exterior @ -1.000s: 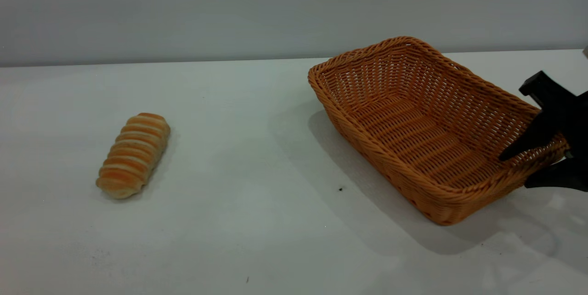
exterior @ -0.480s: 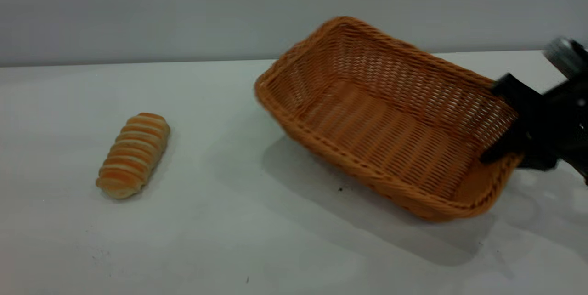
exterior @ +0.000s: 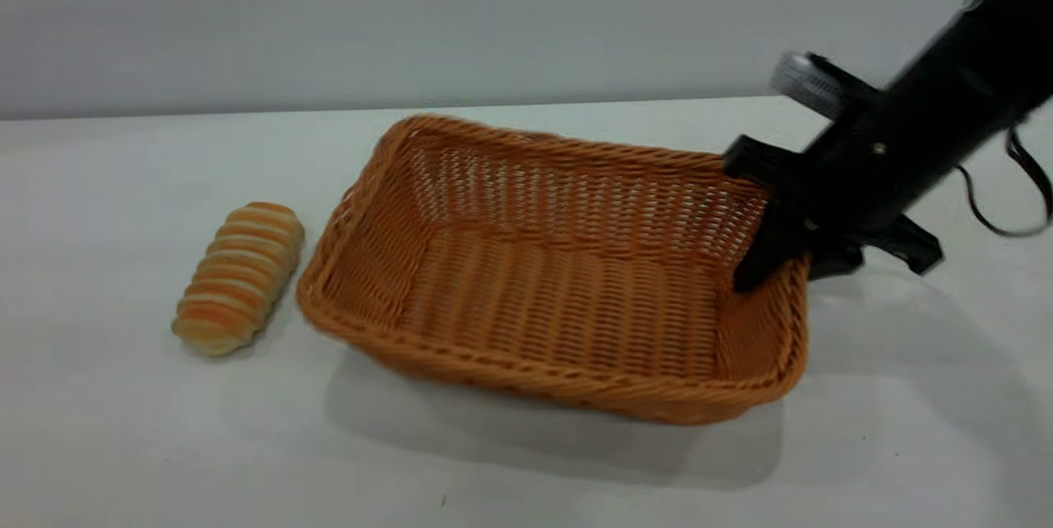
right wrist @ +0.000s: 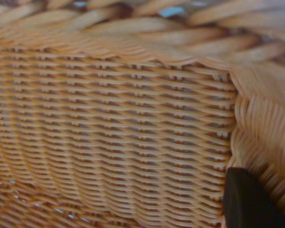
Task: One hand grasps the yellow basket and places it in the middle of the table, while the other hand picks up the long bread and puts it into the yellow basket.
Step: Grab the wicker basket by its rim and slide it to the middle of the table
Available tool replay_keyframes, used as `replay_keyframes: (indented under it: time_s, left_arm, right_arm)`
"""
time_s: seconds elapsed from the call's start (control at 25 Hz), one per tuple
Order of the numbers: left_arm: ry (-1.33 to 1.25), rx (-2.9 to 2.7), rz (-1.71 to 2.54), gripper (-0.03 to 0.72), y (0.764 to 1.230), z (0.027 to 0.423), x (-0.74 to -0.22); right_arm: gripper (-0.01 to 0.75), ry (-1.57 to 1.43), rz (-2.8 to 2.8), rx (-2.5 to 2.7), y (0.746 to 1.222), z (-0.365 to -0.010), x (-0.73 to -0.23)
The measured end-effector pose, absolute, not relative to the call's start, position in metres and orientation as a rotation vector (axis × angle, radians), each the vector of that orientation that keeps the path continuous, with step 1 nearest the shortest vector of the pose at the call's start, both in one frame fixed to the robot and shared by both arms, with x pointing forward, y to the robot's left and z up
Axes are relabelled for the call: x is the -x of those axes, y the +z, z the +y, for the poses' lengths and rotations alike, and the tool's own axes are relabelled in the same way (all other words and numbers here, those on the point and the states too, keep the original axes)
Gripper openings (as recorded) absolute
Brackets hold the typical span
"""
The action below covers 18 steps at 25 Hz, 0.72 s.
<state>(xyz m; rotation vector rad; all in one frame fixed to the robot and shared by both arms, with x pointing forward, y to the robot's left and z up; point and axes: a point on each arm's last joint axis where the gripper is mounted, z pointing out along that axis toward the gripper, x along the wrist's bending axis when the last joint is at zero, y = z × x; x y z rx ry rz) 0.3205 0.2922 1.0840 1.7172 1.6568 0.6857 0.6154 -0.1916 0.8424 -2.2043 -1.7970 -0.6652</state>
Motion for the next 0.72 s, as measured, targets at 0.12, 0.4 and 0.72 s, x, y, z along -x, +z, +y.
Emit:
replay_keyframes:
  time_s: [0.12, 0.4, 0.72]
  left_arm:
    - [0.686, -1.717, 1.657, 0.536, 1.084, 0.292, -0.320]
    - [0.685, -1.718, 1.657, 0.536, 1.084, 0.292, -0.320]
    - [0.685, -1.718, 1.657, 0.536, 1.084, 0.292, -0.320]
  right_arm:
    - [0.096, -0.645, -1.867, 2.190, 0.849, -0.183, -0.625]
    - [0.155, -0.628, -1.906, 2.175, 0.859, -0.182, -0.633]
    - [0.436, -0.590, -1.944, 2.101, 0.859, -0.180, -0.629]
